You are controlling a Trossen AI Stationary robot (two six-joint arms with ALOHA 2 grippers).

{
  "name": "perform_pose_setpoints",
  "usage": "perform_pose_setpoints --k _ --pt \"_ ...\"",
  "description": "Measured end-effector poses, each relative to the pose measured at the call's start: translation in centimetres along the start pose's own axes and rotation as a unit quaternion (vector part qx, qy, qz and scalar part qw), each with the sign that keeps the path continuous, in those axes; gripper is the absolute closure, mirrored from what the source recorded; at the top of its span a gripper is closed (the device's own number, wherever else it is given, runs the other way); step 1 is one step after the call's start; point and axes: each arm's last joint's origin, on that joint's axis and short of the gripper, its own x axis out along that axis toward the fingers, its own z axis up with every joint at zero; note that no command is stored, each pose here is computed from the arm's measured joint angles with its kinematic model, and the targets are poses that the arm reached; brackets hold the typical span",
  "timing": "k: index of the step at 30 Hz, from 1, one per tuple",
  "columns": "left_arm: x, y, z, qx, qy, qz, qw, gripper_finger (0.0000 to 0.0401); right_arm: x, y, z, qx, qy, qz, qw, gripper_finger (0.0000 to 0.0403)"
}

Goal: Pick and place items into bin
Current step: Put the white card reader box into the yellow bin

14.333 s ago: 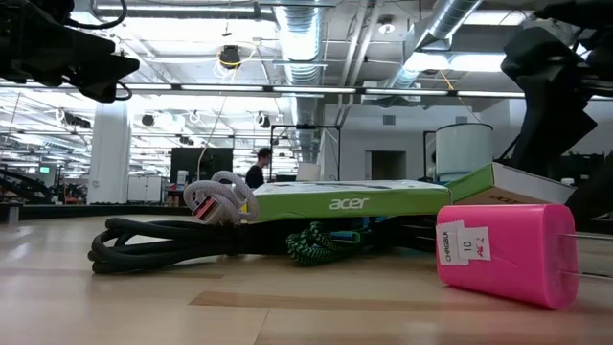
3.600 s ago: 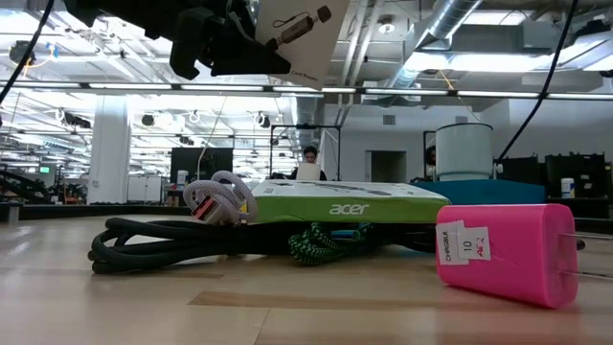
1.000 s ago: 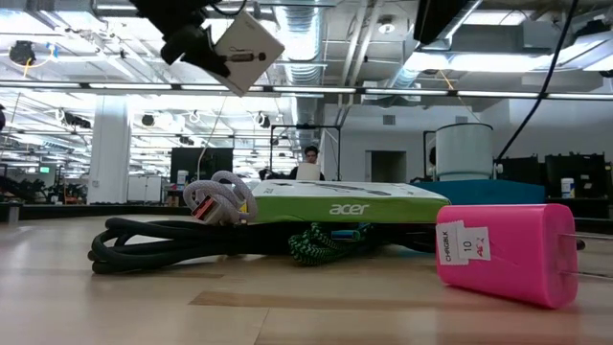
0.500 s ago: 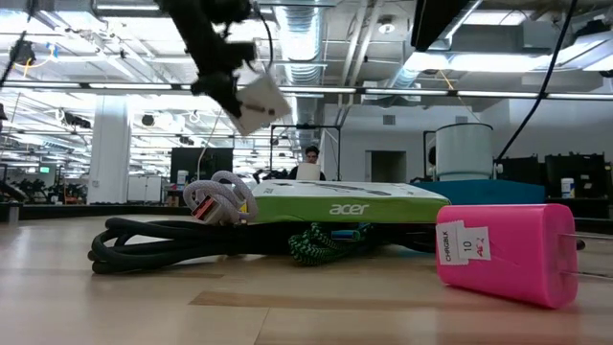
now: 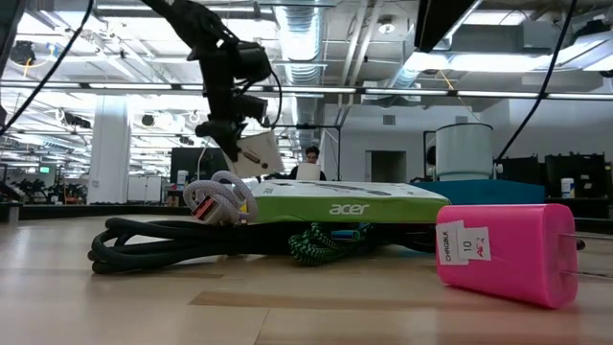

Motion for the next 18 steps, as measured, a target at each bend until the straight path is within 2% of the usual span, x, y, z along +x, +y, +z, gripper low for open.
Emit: perform_pose_setpoints --k 7,18 --pt "0.52 0.20 -0.02 0.031 0.010 -0.005 0.999 0.0362 0.01 -0.01 0.00 0.009 0.000 0.000 1.000 0.0213" --pt "0.51 0.00 -0.04 0.021 0.001 -0.023 1.000 0.0362 0.01 -0.01 0.00 0.013 0.000 0.000 1.000 0.0215"
